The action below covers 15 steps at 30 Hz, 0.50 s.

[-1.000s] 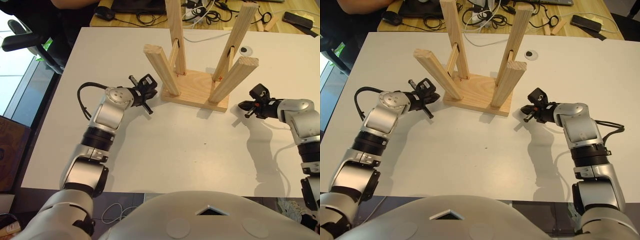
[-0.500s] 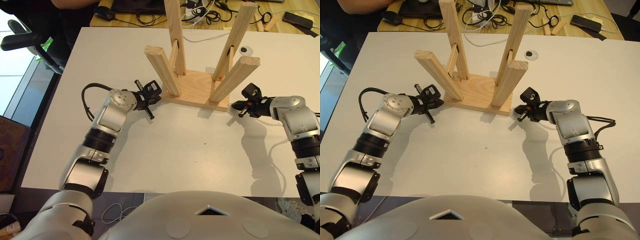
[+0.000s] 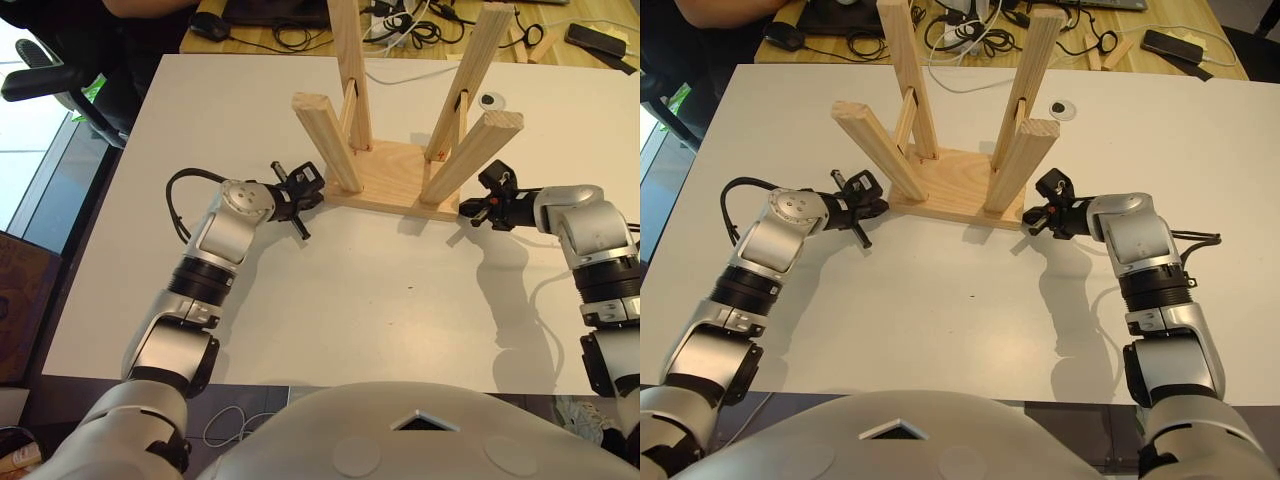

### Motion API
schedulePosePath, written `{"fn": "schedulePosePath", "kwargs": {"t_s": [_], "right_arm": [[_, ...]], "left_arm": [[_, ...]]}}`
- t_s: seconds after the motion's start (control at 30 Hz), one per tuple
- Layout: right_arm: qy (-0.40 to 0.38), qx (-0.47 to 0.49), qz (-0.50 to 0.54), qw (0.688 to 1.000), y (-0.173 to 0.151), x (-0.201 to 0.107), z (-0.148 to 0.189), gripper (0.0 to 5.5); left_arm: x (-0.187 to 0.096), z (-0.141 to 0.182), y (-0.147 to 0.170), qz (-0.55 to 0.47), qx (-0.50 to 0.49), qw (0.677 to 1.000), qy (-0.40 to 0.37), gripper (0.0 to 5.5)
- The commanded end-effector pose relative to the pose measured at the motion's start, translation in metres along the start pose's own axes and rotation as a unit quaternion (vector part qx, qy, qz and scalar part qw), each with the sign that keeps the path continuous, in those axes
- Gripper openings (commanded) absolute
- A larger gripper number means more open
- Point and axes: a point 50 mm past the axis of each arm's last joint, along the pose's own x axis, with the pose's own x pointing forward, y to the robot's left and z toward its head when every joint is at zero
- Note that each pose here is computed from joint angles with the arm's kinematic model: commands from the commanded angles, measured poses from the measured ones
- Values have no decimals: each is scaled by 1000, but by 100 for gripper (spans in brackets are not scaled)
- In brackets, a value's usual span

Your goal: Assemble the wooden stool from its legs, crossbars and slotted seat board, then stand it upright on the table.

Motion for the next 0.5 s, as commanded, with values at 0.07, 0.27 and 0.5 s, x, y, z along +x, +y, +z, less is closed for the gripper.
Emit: {"fn": "schedulePosePath", "kwargs": {"t_s": [0.07,0.27,0.5], "right_arm": [[-11,-4,26,1000,5,-8,2,7],[1,1,7,1000,1,-14,-6,7],[41,5,4,999,-1,-16,-14,7]], "left_arm": [[0,10,-12,-38,-6,999,-36,0],[-3,4,-15,-36,-3,999,-28,0],[-2,1,-7,4,22,1000,-6,0]]}}
